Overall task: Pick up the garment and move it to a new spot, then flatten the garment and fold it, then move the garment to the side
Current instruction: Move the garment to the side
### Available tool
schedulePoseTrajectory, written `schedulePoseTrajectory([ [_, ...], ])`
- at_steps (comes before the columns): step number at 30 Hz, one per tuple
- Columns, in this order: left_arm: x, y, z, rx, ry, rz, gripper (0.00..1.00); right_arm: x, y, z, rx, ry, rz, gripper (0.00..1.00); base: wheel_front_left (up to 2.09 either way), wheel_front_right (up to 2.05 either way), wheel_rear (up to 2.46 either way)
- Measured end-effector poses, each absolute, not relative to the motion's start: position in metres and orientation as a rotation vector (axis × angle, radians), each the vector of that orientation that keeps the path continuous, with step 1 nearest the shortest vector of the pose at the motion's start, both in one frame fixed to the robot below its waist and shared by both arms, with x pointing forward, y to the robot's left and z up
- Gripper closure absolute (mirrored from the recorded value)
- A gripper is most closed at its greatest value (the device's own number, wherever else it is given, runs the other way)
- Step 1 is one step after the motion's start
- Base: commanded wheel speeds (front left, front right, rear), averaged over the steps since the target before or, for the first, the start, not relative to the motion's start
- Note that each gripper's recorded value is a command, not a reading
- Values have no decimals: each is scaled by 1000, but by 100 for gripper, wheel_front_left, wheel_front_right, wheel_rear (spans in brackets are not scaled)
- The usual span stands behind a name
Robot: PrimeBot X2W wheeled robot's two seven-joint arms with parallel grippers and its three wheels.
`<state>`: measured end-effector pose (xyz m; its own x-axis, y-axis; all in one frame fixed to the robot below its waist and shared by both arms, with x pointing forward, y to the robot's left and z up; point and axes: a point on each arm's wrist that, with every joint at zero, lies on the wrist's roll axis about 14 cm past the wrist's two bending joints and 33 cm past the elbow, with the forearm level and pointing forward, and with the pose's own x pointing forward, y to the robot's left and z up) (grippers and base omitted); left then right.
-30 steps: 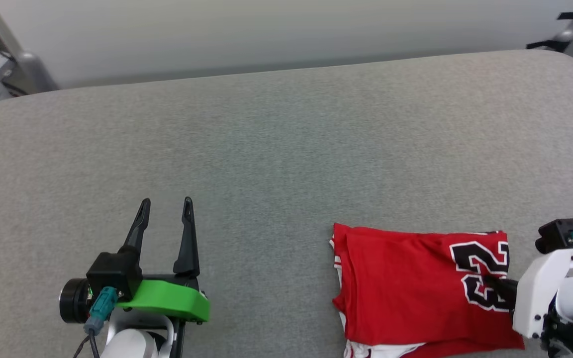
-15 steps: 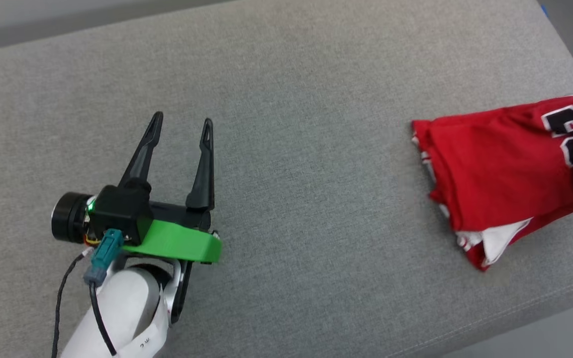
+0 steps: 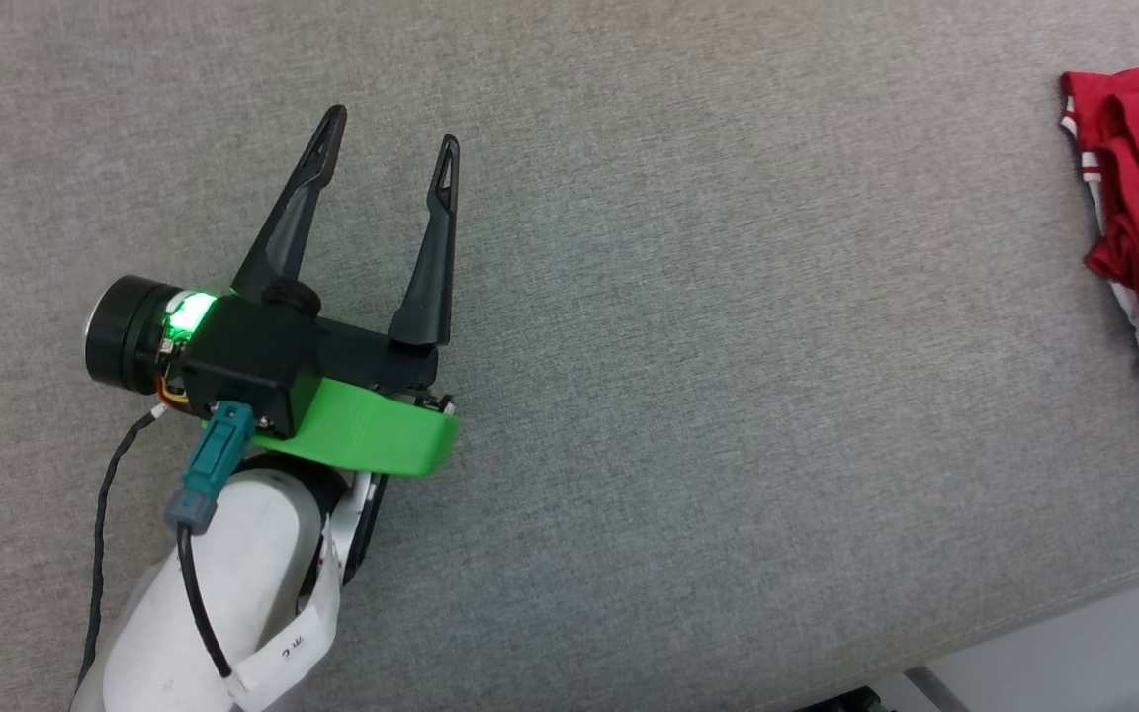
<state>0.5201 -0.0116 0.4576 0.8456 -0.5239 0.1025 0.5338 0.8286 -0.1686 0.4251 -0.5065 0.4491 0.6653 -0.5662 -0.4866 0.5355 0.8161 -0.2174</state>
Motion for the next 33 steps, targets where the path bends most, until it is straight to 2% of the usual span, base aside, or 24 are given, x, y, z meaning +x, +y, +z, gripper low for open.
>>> schedulePoseTrajectory([
  [2, 521, -10, 446, -196, -30, -557, 0, 431, -503, 432, -65, 584, -618, 100, 0, 0, 0],
  [3, 522, -9, 441, -196, -21, -555, 0, 432, -501, 425, -70, 592, -616, 86, 0, 0, 0],
  [4, 522, -8, 437, -196, -13, -552, 0, 432, -500, 416, -73, 604, -617, 52, 0, 0, 0],
  [5, 523, -7, 433, -196, -7, -549, 0, 433, -499, 409, -76, 612, -619, 0, 0, 0, 0],
  [10, 525, -1, 430, -185, -4, -537, 0, 439, -503, 405, -123, 553, -633, 0, 0, 0, 0],
  [15, 523, 0, 440, -175, -25, -534, 0, 436, -522, 442, -211, 401, -673, 0, 0, 0, 0],
  [21, 515, 5, 454, -176, -41, -519, 0, 427, -528, 469, -210, 295, -704, 0, 0, 0, 0],
  [22, 498, 14, 465, -186, -33, -482, 0, 413, -513, 474, -182, 250, -677, 0, 0, 0, 0],
  [25, 486, 24, 469, -179, -23, -449, 0, 400, -495, 466, -139, 239, -646, 0, 0, 0, 0],
  [33, 455, 58, 482, -181, -8, -334, 0, 378, -432, 464, -57, 150, -514, 0, 0, 0, 0],
])
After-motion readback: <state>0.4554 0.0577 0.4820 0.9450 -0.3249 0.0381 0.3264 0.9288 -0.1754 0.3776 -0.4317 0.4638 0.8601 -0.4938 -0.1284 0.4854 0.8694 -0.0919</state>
